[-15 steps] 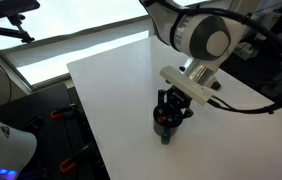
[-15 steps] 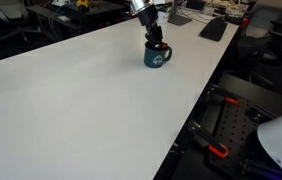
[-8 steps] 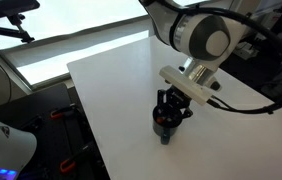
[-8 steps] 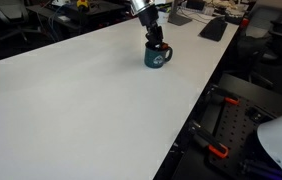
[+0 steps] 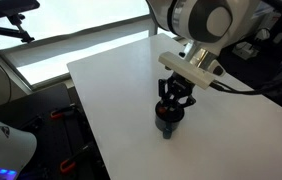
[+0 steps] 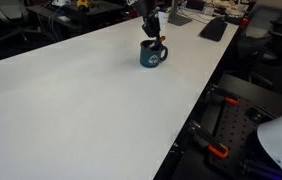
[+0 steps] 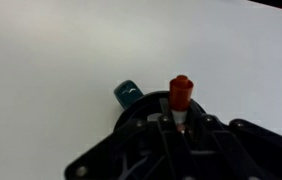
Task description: Put the marker on the table
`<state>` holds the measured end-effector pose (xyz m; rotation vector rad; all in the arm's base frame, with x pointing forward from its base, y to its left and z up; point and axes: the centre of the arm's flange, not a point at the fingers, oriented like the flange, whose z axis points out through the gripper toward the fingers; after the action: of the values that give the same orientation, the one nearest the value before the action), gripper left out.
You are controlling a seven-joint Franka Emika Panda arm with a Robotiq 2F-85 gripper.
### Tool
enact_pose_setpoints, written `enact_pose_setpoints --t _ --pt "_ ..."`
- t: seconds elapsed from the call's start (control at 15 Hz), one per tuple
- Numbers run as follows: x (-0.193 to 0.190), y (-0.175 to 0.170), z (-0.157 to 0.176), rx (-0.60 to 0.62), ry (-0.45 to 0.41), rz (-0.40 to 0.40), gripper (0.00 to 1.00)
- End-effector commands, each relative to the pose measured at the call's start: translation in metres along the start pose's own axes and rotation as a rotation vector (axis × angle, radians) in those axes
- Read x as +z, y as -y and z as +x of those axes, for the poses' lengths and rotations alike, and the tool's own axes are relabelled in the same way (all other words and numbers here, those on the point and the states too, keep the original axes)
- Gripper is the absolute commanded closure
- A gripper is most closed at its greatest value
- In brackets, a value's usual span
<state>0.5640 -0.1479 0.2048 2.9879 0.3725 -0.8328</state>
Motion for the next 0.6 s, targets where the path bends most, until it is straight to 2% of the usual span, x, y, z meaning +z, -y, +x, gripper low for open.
enact_pose_setpoints --t 0.0,0.2,0.4,0.53 --pt "-0.044 0.034 -0.026 0.014 0.029 -0.011 0.95" --pt "-0.089 0.067 -0.045 -0.001 0.058 -0.009 0.95" --pt "-0.122 0.116 -0.056 -0.021 -0.084 -0.074 0.95" --pt "-0.120 0.153 -0.047 -0.047 -0.199 -0.144 0.95"
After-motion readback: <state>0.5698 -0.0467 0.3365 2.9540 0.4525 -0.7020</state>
